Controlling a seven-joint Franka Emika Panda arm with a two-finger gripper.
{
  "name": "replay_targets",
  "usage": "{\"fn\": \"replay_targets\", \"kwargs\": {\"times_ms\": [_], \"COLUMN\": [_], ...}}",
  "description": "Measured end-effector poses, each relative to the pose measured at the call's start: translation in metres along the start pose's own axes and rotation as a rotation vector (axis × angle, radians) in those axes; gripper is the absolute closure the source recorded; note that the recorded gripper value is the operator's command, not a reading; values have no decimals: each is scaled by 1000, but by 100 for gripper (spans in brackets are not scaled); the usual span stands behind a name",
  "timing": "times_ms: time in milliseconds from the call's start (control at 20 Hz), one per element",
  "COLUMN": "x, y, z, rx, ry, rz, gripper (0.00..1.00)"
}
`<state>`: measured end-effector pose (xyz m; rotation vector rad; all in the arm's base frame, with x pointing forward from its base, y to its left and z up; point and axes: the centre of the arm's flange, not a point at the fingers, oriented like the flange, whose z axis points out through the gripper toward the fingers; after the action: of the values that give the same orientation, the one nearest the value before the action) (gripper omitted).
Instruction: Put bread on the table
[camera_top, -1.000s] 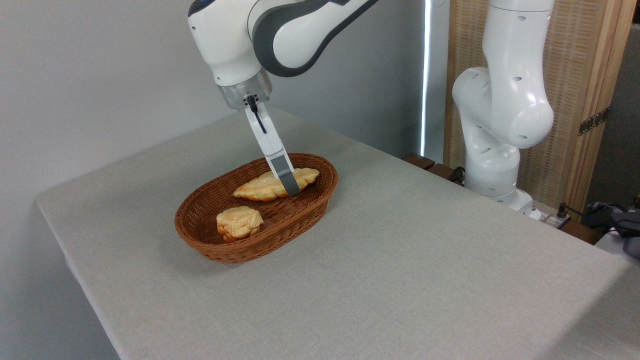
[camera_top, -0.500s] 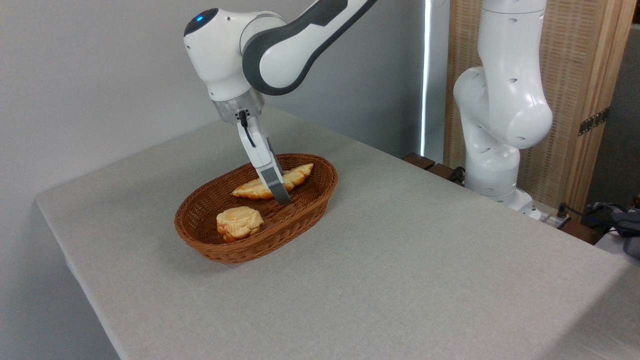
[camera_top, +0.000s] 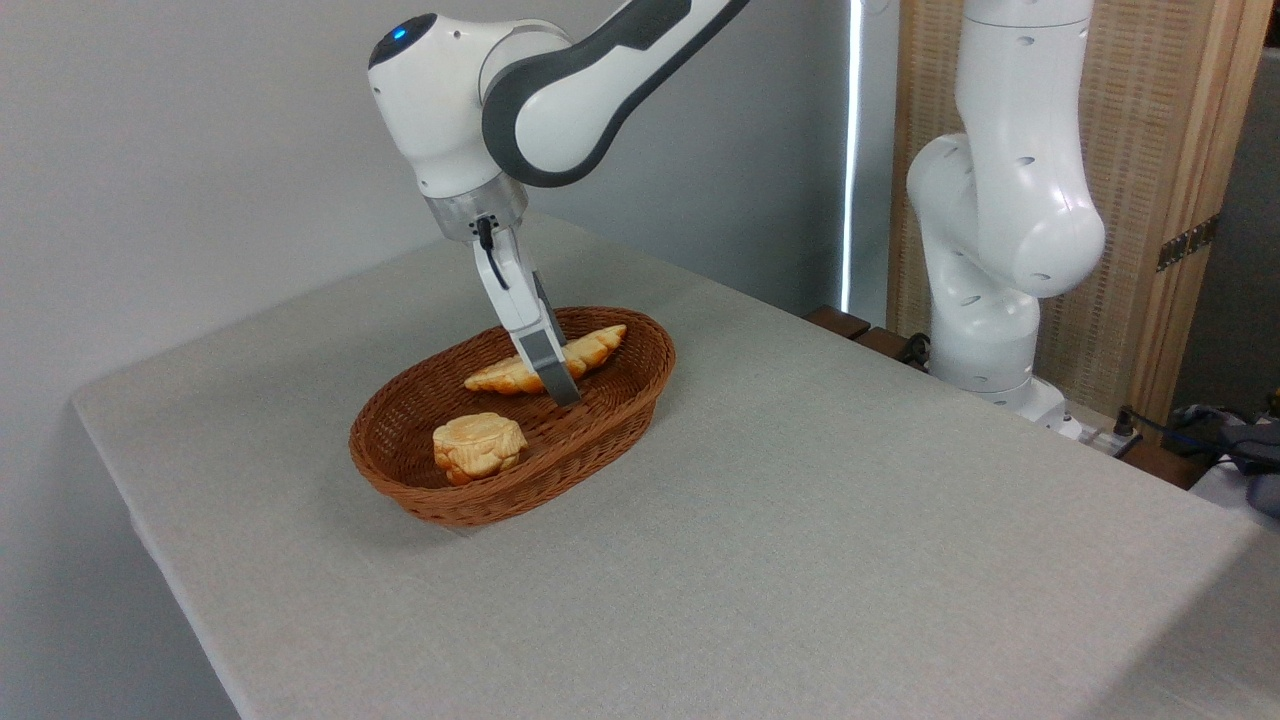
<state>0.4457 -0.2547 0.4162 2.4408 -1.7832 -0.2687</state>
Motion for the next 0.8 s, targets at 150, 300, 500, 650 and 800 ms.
{"fn": "replay_targets", "kwargs": {"times_ms": [150, 300, 500, 650, 800], "x": [0, 1, 3, 3, 3], "y": [0, 1, 3, 3, 3], "z": [0, 0, 0, 0, -1], "rx": [0, 0, 1, 1, 3], "ry": [0, 0, -2, -2, 0], "rz": [0, 2, 8, 8, 8], "gripper": [65, 67, 67, 67, 69]}}
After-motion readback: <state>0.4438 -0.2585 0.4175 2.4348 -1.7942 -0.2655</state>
